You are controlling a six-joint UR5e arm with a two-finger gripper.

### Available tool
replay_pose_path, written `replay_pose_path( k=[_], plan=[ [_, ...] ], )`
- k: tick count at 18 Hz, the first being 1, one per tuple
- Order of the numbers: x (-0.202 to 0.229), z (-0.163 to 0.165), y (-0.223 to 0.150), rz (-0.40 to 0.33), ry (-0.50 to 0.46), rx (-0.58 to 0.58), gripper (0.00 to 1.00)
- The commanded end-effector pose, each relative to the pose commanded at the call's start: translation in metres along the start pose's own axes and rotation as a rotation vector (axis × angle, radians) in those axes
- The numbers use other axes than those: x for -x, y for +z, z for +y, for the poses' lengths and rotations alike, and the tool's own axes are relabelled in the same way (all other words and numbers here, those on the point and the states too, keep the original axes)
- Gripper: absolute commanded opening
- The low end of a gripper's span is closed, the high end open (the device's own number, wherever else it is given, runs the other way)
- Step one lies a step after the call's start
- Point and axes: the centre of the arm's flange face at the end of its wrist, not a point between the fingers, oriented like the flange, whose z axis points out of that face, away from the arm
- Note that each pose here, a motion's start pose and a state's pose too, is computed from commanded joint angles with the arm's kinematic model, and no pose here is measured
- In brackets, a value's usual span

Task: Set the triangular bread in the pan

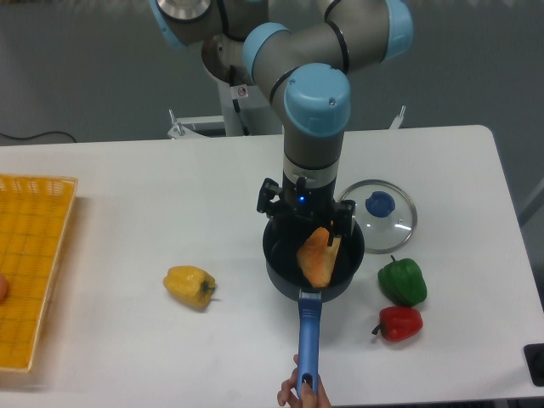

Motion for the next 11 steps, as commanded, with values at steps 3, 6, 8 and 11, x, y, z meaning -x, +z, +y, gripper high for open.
replay_pose_path(
  k=[3, 6, 8, 11],
  plan=[
    [-0.008, 0.003, -0.015, -0.011, 0.068, -0.017, 1.0],
    [-0.024, 0.003, -0.021, 0.003, 0.114, 0.006, 1.0],
    [-0.028, 0.008, -0.02, 0.017, 0.134, 0.032, 1.0],
    [-0.04, 0.018, -0.015, 0.01, 0.148, 0.067, 1.0]
  ],
)
